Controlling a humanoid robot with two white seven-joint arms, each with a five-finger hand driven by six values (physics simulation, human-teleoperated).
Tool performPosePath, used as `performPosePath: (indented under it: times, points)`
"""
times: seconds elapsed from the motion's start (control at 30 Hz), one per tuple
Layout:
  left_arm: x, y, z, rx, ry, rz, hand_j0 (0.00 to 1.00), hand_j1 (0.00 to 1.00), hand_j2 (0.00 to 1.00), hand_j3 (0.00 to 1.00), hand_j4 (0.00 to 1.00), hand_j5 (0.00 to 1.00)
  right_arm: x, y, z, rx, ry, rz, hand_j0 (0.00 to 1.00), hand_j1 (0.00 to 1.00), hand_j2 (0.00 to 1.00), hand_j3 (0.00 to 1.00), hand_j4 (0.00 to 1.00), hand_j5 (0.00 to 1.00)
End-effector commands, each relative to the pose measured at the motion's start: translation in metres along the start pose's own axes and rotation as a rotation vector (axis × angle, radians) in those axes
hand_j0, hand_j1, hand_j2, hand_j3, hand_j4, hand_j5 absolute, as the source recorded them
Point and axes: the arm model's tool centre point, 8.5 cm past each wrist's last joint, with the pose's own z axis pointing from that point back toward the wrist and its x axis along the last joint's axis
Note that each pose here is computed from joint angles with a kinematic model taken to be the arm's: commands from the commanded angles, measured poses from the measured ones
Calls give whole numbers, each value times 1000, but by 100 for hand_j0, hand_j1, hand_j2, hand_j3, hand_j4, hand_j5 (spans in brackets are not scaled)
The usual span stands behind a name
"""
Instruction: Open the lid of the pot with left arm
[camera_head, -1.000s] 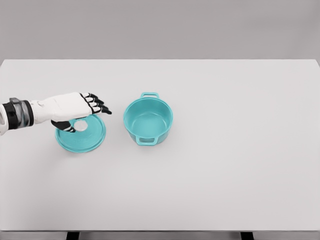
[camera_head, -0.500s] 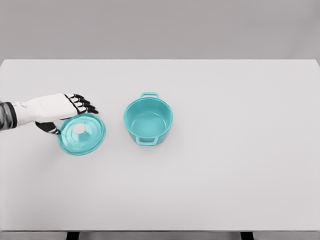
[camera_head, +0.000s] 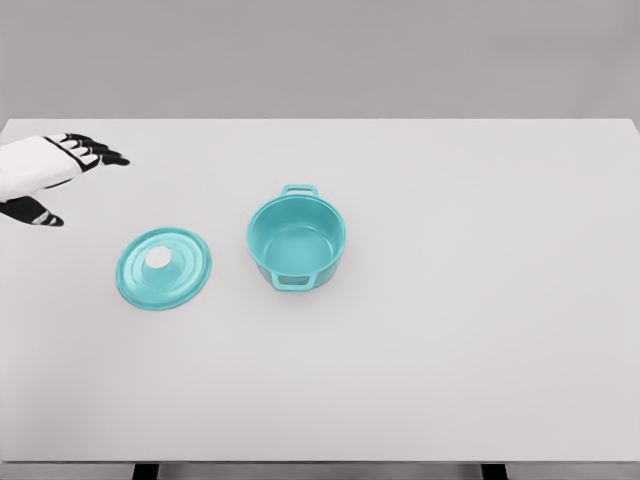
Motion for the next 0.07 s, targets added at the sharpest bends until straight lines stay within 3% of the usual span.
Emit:
performPosePath:
  times: [0.0, 0.03]
  points:
    - [-1, 1, 1, 8, 3, 8, 100, 100, 100, 100, 100, 100, 0, 0, 0, -1, 0, -1, 100, 100, 100, 100, 100, 100]
    - [-1, 1, 1, 9, 4, 8, 100, 100, 100, 100, 100, 100, 0, 0, 0, -1, 0, -1, 100, 100, 100, 100, 100, 100]
